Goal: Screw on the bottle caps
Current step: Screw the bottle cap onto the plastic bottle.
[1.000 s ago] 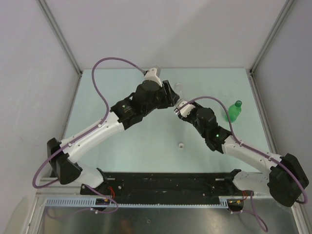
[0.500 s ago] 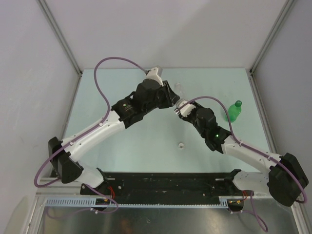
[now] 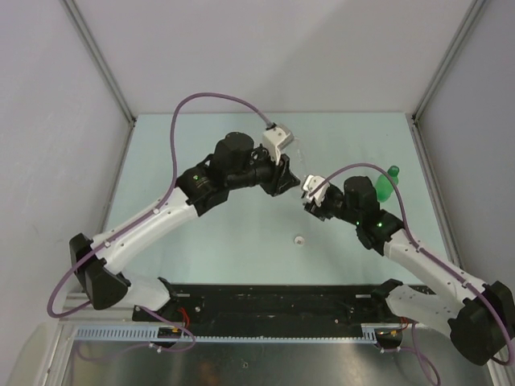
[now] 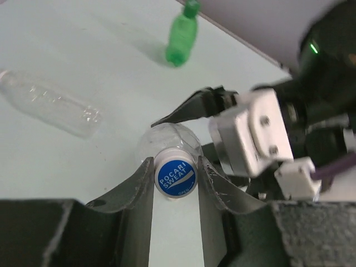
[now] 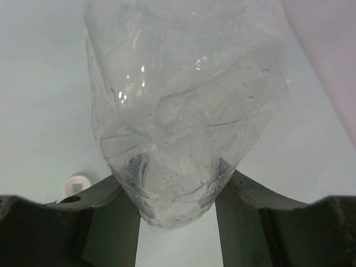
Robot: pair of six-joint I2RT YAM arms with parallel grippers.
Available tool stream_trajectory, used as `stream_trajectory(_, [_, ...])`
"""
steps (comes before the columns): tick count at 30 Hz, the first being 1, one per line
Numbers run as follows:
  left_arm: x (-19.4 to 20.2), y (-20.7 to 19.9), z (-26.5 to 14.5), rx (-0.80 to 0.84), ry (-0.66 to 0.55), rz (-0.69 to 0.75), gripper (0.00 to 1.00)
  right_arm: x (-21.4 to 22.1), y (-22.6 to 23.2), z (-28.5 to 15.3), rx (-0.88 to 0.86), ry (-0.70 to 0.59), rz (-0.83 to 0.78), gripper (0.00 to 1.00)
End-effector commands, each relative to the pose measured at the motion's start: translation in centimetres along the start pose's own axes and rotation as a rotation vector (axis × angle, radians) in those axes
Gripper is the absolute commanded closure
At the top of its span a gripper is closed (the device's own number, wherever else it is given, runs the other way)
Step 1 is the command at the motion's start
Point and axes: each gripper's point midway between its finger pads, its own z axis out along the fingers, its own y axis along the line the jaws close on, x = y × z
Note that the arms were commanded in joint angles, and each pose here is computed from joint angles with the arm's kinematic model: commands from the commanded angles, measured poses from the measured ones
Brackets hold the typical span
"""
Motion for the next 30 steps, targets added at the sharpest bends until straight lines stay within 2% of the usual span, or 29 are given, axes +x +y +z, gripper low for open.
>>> stream_trajectory(1, [3.8,-3.5,0.2,0.356,0.077,0.330,1.00,-8.6,4.1,-2.3,-0.293,-0.369,-0.130,1.00])
stream_trajectory(3, [4.6,-4.2,0.0,0.437,0.070,0.423,1.00,-8.8,4.7,-2.8,-0.335,-0.389,-0.131,1.00])
stream_trajectory(5, [6.4,-4.6,-0.5,0.532,0.056,0.590,1.00,-9.2,5.4,-3.3,-0.390,-0.416,-0.134,1.00])
stream_trajectory(11, [9.2,-4.0,-1.2,0.617,0.045,0.865,1.00,-9.7,7.6,-4.5,-0.539,-0.476,-0.181,1.00])
stream_trajectory(16, [10.8,-4.5,-1.8,0.715,0.057,0.970,1.00,-9.8,9.6,-5.8,-0.663,-0.532,-0.237,1.00])
stream_trajectory(20, [12.2,-4.4,-2.2,0.762,0.080,1.038,1.00,-9.3,10.3,-6.2,-0.709,-0.529,-0.268,1.00])
stream_trajectory(25, [12.6,-3.7,-1.7,0.738,0.127,1.071,1.00,-8.7,11.6,-6.3,-0.761,-0.498,-0.292,1.00])
stream_trajectory(26, [12.5,-3.5,-1.5,0.725,0.137,1.063,0.97,-8.7,11.8,-6.3,-0.765,-0.490,-0.293,1.00])
stream_trajectory(27, [12.3,-3.5,-1.3,0.714,0.143,1.054,0.89,-8.6,11.9,-6.2,-0.765,-0.481,-0.295,1.00])
stream_trajectory(30, [11.0,-3.5,-1.0,0.686,0.144,1.020,0.47,-8.4,11.8,-6.1,-0.756,-0.466,-0.303,1.00])
